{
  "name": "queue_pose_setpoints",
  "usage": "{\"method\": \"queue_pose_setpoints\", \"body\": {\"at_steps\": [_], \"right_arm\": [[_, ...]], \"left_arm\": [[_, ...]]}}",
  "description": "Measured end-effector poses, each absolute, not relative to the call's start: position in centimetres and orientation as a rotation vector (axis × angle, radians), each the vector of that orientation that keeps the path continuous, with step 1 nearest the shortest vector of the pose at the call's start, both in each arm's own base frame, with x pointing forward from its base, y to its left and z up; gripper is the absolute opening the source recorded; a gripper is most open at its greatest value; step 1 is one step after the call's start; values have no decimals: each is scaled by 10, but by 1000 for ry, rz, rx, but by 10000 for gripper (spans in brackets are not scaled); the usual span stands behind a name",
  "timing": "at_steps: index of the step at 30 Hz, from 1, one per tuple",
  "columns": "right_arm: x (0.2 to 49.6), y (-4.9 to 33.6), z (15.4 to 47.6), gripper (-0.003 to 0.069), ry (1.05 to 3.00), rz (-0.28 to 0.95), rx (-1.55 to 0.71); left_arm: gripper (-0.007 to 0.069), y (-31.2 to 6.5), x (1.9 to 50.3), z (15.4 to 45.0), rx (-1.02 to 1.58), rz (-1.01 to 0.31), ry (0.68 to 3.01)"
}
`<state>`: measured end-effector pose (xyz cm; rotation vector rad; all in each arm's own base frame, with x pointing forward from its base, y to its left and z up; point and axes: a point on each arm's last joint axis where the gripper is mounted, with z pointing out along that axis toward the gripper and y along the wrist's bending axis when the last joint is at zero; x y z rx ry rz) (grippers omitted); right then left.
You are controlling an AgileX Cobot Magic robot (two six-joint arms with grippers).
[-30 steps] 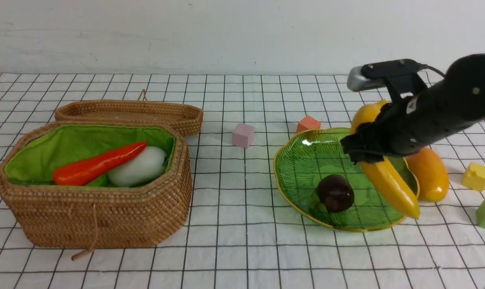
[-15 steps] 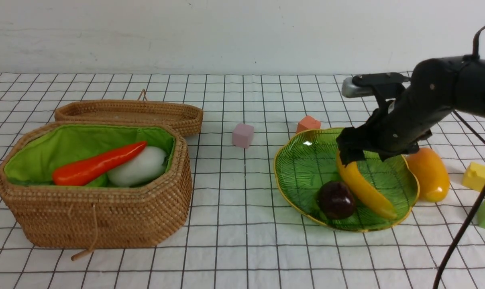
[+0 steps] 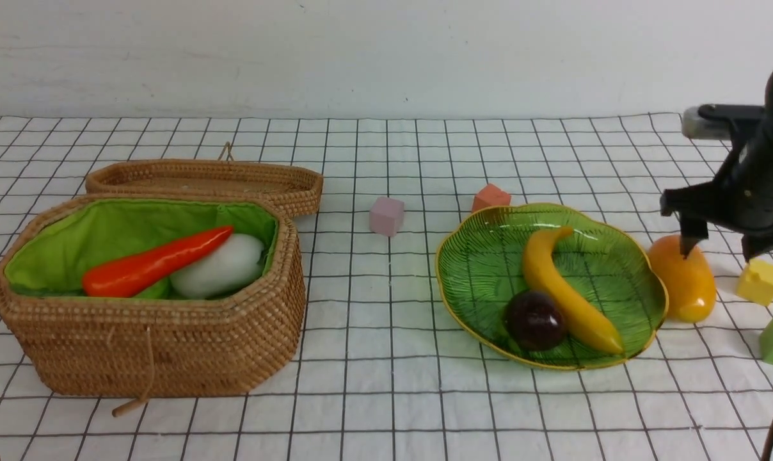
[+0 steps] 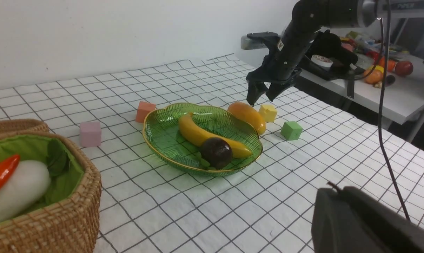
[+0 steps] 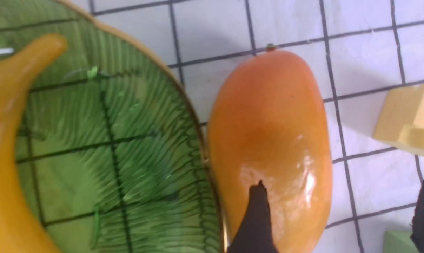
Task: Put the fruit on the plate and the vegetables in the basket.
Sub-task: Use the right arm to grab a mango and put it into the right plate
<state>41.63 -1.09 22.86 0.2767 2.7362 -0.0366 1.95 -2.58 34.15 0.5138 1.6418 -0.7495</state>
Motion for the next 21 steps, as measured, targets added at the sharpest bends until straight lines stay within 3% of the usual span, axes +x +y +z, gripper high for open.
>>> {"method": "queue_pose_setpoints", "body": {"at_steps": [8,21], "right_arm": [[430,-22,198,591,2762,161,343],[440,-24,188,594,2731,167,335]], "left_arm": [[0,-26,19,341,514,-749,1643],[5,-26,19,341,514,-750,1644]]}}
